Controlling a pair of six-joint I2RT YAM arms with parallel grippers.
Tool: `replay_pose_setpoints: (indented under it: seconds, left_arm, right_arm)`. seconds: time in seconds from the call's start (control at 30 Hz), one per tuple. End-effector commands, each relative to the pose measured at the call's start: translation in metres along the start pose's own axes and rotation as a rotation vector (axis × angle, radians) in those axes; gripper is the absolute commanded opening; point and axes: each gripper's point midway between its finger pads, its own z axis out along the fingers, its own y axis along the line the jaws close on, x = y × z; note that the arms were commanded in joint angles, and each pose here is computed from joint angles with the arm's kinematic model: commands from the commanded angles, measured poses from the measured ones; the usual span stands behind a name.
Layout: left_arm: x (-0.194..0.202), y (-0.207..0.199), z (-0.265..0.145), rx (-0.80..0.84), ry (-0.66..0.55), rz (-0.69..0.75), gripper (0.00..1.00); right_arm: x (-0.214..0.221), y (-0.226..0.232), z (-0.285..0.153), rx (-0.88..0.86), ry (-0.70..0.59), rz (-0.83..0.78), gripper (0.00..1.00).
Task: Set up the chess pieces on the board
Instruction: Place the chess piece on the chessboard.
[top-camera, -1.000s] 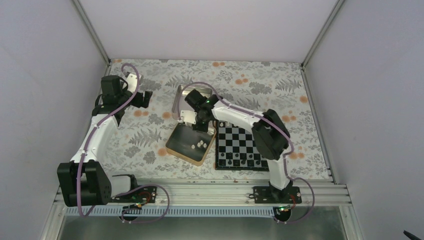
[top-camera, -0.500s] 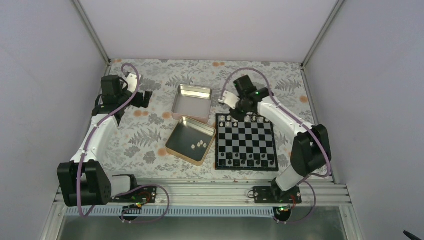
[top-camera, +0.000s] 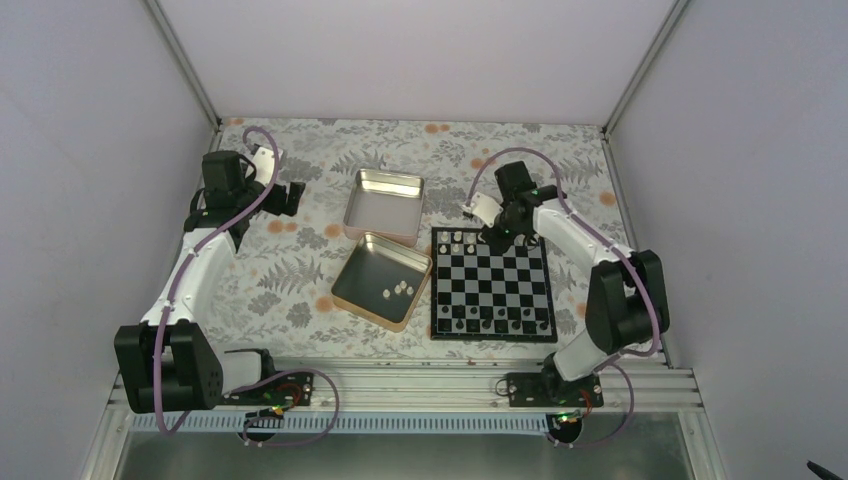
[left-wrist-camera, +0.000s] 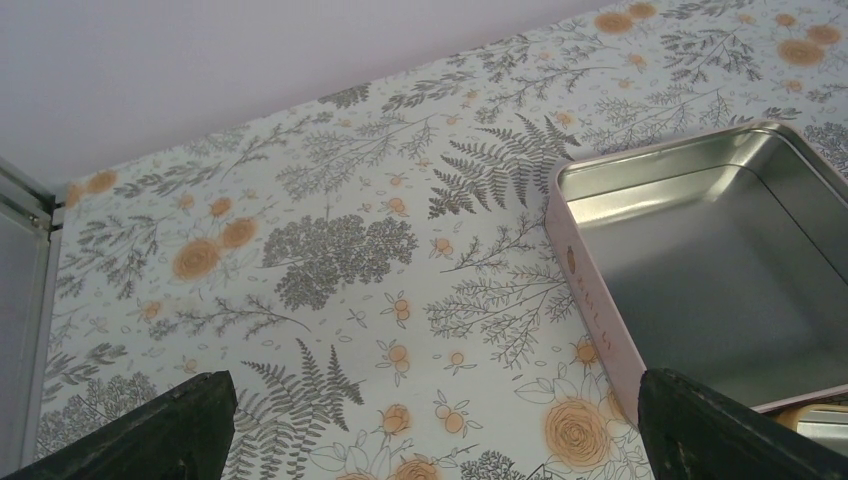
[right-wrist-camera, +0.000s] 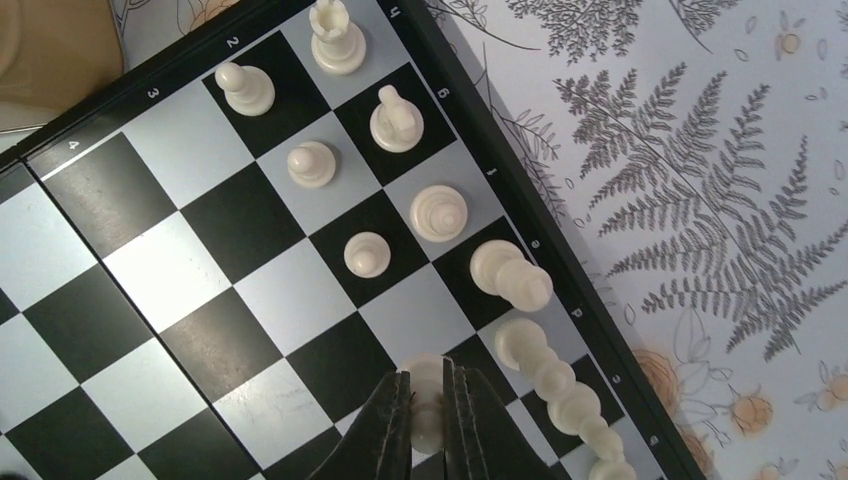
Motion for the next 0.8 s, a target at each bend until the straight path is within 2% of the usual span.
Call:
replay_pose_setpoints:
  seconds: [0.0, 0.77]
  left_arm:
    - [0.001, -0.001, 0.001, 0.013, 0.002, 0.009, 1.00]
    - [0.000, -0.001, 0.000, 0.010, -0.003, 0.010, 1.00]
  right_arm:
    - [0.001, 0.003, 0.013, -0.042, -0.010, -0.003, 0.08]
    - [0.014, 0.003, 0.049, -0.100, 0.063, 0.012, 0.09]
